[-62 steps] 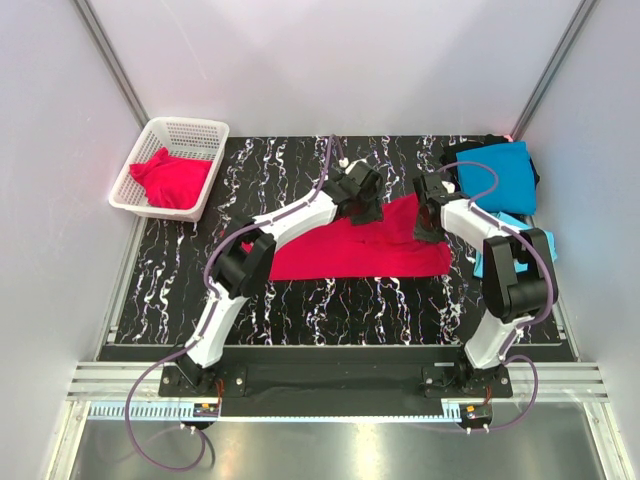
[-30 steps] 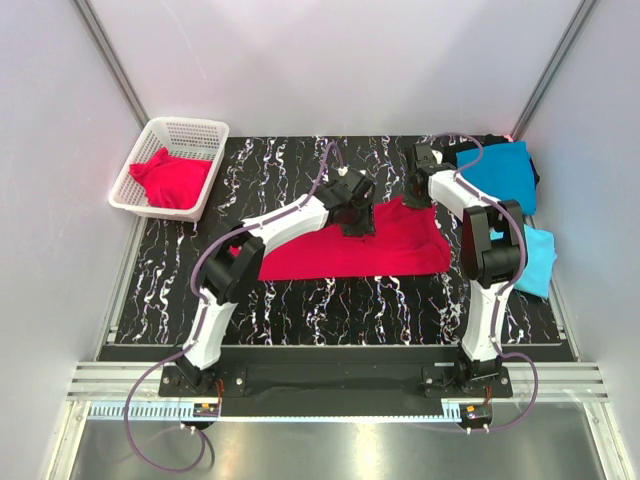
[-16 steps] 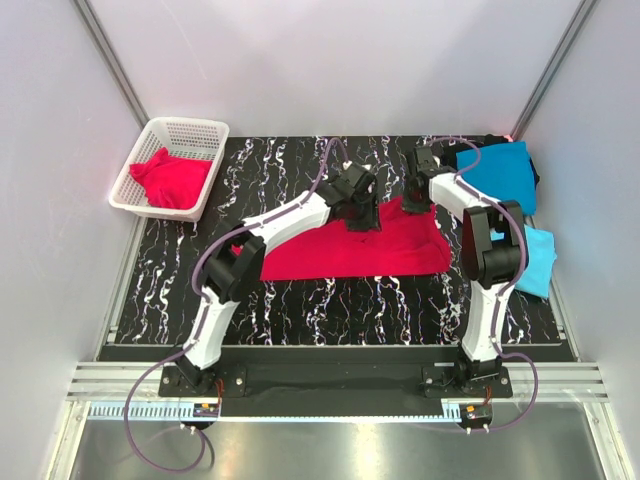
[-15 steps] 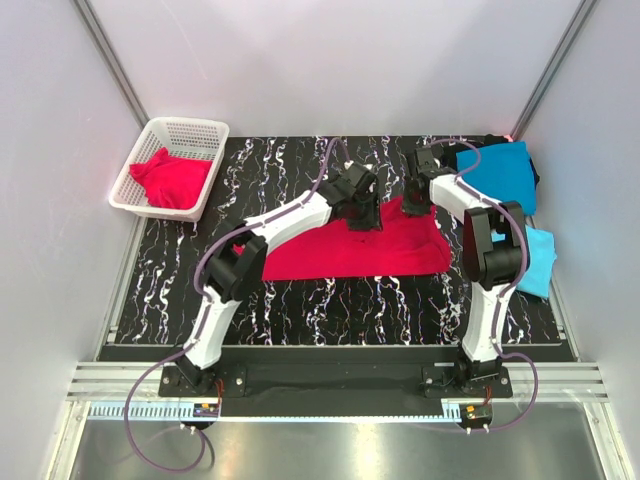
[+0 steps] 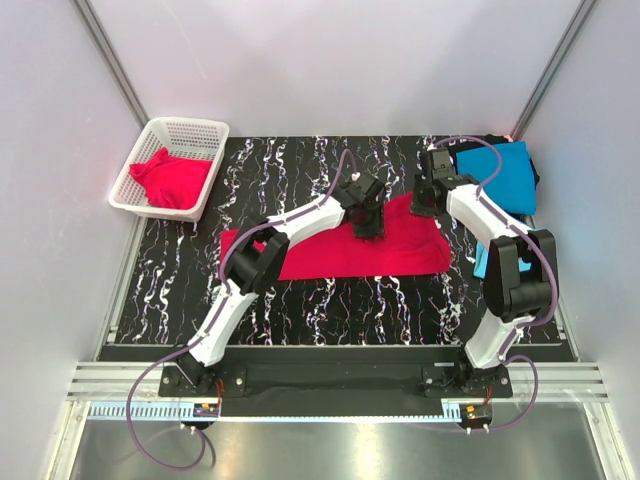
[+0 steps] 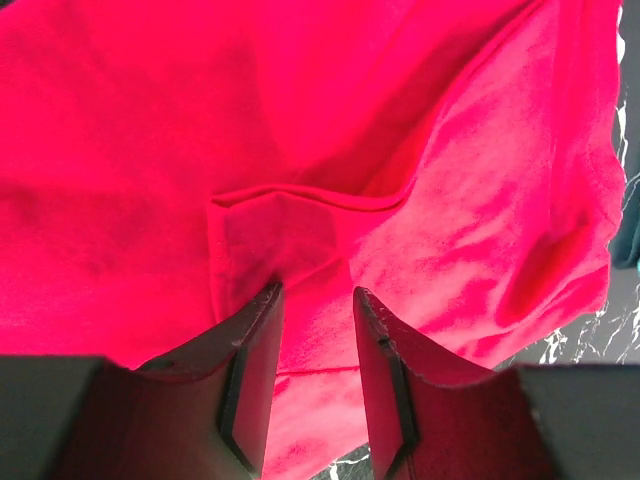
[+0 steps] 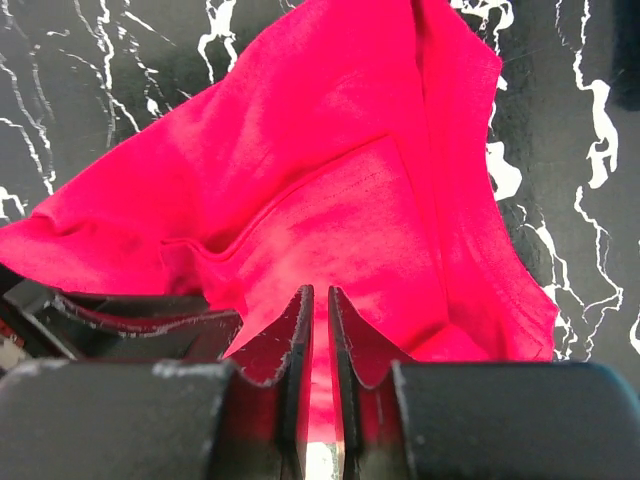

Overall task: Fold and stack the t-shirts
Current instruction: Fold the tshirt

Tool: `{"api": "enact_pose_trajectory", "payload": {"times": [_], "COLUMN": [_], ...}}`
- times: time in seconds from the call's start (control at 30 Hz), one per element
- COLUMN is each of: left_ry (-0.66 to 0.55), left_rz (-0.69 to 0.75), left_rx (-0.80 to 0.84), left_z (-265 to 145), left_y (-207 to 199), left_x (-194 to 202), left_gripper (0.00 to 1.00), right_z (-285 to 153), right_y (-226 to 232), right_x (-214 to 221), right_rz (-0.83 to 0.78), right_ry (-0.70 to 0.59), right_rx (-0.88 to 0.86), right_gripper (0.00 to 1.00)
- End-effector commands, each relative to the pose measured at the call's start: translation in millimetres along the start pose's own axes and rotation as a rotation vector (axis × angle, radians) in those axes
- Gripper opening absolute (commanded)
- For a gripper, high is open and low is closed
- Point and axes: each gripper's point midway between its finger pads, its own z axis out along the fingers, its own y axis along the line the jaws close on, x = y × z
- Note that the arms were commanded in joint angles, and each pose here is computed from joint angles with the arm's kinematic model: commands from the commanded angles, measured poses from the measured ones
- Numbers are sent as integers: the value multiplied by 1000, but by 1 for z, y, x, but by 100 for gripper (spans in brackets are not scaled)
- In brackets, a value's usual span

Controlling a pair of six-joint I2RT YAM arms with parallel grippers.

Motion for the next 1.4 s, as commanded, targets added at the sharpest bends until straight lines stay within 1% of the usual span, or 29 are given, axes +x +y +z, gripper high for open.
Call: {"api": "enact_pose_trajectory", "payload": {"times": [0.0,0.23,0.33,0.5,0.6,0.63,0.73,0.9,0.93,1.0,1.1,1.17,1.2,1.23,1.27,1.3,1.37], "left_ry": [-60,-130,-169,-186,-172,-169,-156,-135,-135,-126,-119,-122,-112,-103,-125,-109,-107], "left_rz": [-16,-30,-37,-61,-69,-73,-68,-63,-64,-66,-72,-76,-92,-101,-110,-131,-153], "left_rx": [-22,-57,-78,-93,-81,-79,-70,-54,-48,-47,-49,-65,-94,-107,-148,-186,-223], "left_z": [-5,-12,-14,-12,-7,-7,-4,0,0,3,5,5,4,3,2,0,-2], "left_y": [-1,2,5,11,12,13,13,11,9,10,11,14,21,24,33,42,56], "left_x": [-13,-31,-43,-51,-51,-52,-49,-46,-47,-45,-43,-43,-40,-38,-43,-38,-41], "left_gripper": [40,40,40,40,40,40,40,40,40,40,40,40,40,40,40,40,39], "right_z": [-14,-1,1,-2,5,12,19,21,23,23,26,28,28,30,30,29,32], "right_y": [2,-1,-1,-5,-11,-17,-29,-48,-56,-62,-72,-81,-84,-88,-90,-91,-92], "right_x": [-2,35,45,58,73,85,103,119,120,124,119,107,96,94,89,79,75], "right_rz": [2,23,29,66,75,73,83,100,97,98,85,69,56,50,47,43,51], "right_ry": [-21,84,111,131,175,215,278,308,305,323,311,278,250,250,242,225,229], "right_rx": [-15,-31,-38,-19,6,39,105,212,260,296,365,431,465,493,514,527,535], "right_gripper": [18,17,17,17,18,17,16,14,14,13,13,13,13,13,12,12,12]}}
